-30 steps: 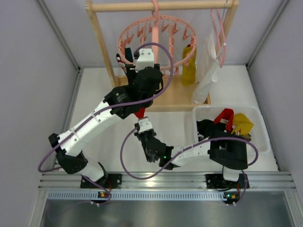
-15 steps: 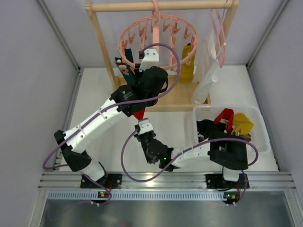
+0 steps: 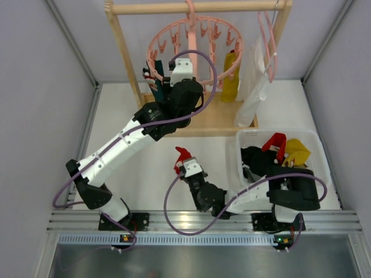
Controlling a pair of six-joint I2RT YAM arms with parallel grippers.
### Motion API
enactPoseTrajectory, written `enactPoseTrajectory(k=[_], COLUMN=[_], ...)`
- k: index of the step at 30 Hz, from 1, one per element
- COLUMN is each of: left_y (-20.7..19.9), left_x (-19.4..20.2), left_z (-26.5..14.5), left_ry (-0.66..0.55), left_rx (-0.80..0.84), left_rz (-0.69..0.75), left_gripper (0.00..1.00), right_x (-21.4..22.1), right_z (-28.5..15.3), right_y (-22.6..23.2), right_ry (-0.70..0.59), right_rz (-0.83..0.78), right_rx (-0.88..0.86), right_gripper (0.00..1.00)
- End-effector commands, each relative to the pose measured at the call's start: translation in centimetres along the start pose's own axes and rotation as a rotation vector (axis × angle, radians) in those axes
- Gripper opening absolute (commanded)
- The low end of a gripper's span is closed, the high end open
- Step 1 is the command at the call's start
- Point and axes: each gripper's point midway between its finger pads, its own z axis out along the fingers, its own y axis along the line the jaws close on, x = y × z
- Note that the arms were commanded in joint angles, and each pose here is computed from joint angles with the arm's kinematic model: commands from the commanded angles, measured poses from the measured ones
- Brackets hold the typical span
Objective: Remove the socks clipped to the hanger
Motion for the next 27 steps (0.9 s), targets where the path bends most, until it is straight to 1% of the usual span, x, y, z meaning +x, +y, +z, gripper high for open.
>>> enactPoseTrajectory(k=[1, 2, 3, 4, 5, 6, 7, 8, 9, 10, 11, 12, 13, 14, 16, 17, 18, 19, 20, 23, 25, 26, 27], left_y=[-0.7, -0.7, -0.6, -0.6, -0.4, -0.2, 0.2, 0.3, 0.4, 1.1, 1.4, 1.9, 2.9, 3.4, 5.1, 5.7, 6.2, 7.2, 7.6, 9.2, 10.1, 10.4, 10.6], left_x=[-1.1, -1.3, -1.2, -0.9, -1.0, -1.0, -0.9, -0.7, -0.4, -0.7, 0.5, 1.0, 0.8, 1.4, 2.7, 3.1, 4.3, 4.0, 4.2, 5.0, 5.1, 5.2, 5.2], left_z=[-1.2, -1.5, -1.6, -1.6, -2.0, -2.2, -2.6, -3.0, -3.2, -3.9, -3.8, -4.0, -4.7, -4.8, -5.4, -5.7, -5.6, -6.3, -6.6, -7.4, -7.6, -7.7, -7.7], left_ry=[-0.006, -0.006, -0.004, 0.003, 0.002, 0.003, 0.004, 0.010, 0.016, 0.008, 0.027, 0.030, 0.018, 0.022, 0.024, 0.025, 0.037, 0.020, 0.018, 0.008, -0.004, -0.005, -0.006], left_rx=[0.098, 0.114, 0.117, 0.118, 0.130, 0.135, 0.143, 0.157, 0.168, 0.180, 0.174, 0.168, 0.169, 0.161, 0.141, 0.135, 0.123, 0.128, 0.125, 0.124, 0.112, 0.109, 0.106], left_rz=[-0.105, -0.119, -0.131, -0.128, -0.142, -0.151, -0.159, -0.172, -0.174, -0.190, -0.177, -0.175, -0.191, -0.193, -0.192, -0.199, -0.182, -0.203, -0.202, -0.200, -0.191, -0.170, -0.163], left_gripper=[0.58, 0.63, 0.71, 0.74, 0.78, 0.86, 0.90, 0.98, 0.98, 0.98, 0.98, 0.98, 0.98, 0.98, 0.98, 0.98, 0.98, 0.98, 0.98, 0.98, 0.98, 0.98, 0.98], right_x=[-5.9, -5.4, -4.3, -5.4, -3.8, -3.4, -4.5, -5.4, -2.5, -3.3, -3.2, -2.5, -2.9, -3.2, -2.8, -3.0, -2.8, -2.2, -2.0, -0.1, 0.9, 1.7, 2.2], right_z=[-2.3, -2.7, -3.2, -3.7, -3.9, -4.1, -4.4, -3.9, -4.5, -4.5, -4.3, -4.7, -5.1, -5.0, -5.5, -5.2, -5.2, -5.4, -5.3, -5.0, -4.6, -4.2, -3.9], right_y=[-5.3, -5.6, -6.5, -8.1, -8.3, -8.7, -9.6, -10.3, -10.8, -12.2, -13.9, -15.1, -16.4, -17.7, -19.7, -21.2, -22.0, -22.8, -24.3, -25.7, -25.9, -26.8, -26.4], right_ry=[-0.081, -0.063, -0.048, -0.053, -0.008, 0.019, 0.026, 0.044, 0.151, 0.159, 0.173, 0.199, 0.195, 0.197, 0.225, 0.226, 0.238, 0.263, 0.278, 0.347, 0.377, 0.384, 0.400], right_rz=[0.250, 0.246, 0.234, 0.283, 0.240, 0.217, 0.349, 0.402, 0.237, 0.324, 0.312, 0.269, 0.283, 0.309, 0.293, 0.313, 0.308, 0.288, 0.287, 0.268, 0.258, 0.269, 0.286], right_rx=[0.091, 0.075, 0.065, 0.064, 0.053, 0.042, 0.037, 0.044, 0.010, 0.028, 0.067, 0.077, 0.083, 0.113, 0.131, 0.176, 0.193, 0.211, 0.265, 0.311, 0.310, 0.342, 0.308], right_gripper=[0.00, 0.00, 0.00, 0.00, 0.00, 0.00, 0.00, 0.00, 0.00, 0.00, 0.00, 0.00, 0.00, 0.00, 0.00, 0.00, 0.00, 0.00, 0.00, 0.00, 0.00, 0.00, 0.00])
